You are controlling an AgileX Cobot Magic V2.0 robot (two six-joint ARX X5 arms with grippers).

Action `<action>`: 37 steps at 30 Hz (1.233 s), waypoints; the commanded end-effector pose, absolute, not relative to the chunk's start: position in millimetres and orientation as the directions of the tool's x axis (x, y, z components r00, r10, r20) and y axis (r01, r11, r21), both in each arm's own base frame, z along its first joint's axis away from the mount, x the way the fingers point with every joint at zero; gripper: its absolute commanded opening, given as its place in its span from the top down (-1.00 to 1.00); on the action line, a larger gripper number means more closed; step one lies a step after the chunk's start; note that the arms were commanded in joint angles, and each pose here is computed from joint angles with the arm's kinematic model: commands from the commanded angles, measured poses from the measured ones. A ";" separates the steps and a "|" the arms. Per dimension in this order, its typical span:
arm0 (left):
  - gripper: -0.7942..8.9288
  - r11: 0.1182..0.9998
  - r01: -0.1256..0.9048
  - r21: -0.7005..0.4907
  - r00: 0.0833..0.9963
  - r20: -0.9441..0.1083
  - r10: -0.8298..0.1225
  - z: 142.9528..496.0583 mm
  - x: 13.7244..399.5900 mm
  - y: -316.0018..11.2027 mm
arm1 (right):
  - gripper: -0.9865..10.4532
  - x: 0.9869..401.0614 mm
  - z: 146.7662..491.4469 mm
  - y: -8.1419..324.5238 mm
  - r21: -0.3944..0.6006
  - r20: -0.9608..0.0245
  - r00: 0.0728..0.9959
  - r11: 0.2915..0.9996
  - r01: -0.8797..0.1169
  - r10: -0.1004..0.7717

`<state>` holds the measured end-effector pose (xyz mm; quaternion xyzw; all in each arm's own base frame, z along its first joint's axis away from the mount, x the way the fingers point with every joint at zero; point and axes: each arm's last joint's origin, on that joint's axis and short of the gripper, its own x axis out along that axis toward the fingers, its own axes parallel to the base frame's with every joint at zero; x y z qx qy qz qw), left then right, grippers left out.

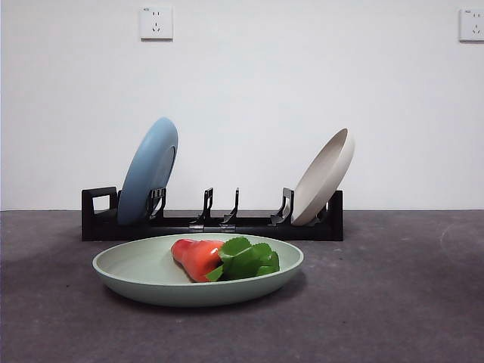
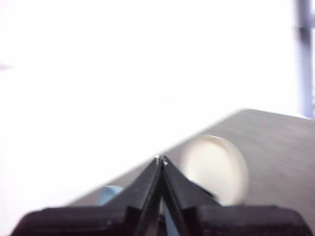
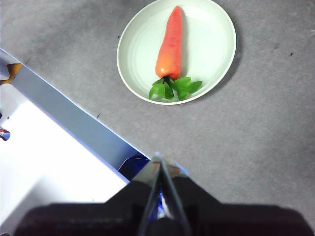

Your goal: Take the green plate from the plate rack,put the plate on the table,take the carrot from the table,put the carrot in the plate

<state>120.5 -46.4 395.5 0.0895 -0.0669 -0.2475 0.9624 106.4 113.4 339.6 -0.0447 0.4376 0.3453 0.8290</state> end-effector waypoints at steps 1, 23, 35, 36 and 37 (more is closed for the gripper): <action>0.84 0.893 0.391 0.224 0.896 0.128 -0.425 353.6 119.8 -37.0 | 0.82 106.2 340.0 113.4 0.224 -0.753 0.383 0.756 -0.615 0.535; 0.84 0.983 0.153 0.099 0.987 -0.067 -0.147 159.4 103.2 -10.0 | 0.82 105.9 340.2 113.1 0.224 -0.752 0.384 0.755 -0.616 0.536; 0.84 0.984 0.160 0.084 0.974 -0.173 -0.144 147.6 95.7 -8.0 | 0.82 105.9 340.2 113.1 0.225 -0.752 0.383 0.755 -0.616 0.536; 0.84 0.984 0.159 0.084 0.975 -0.173 -0.142 147.6 95.7 -8.0 | 0.82 105.9 340.2 113.0 0.224 -0.752 0.383 0.755 -0.616 0.536; 0.84 0.984 0.157 0.085 0.975 -0.173 -0.140 147.6 95.7 -7.9 | 0.82 105.9 340.2 113.0 0.224 -0.752 0.383 0.756 -0.615 0.536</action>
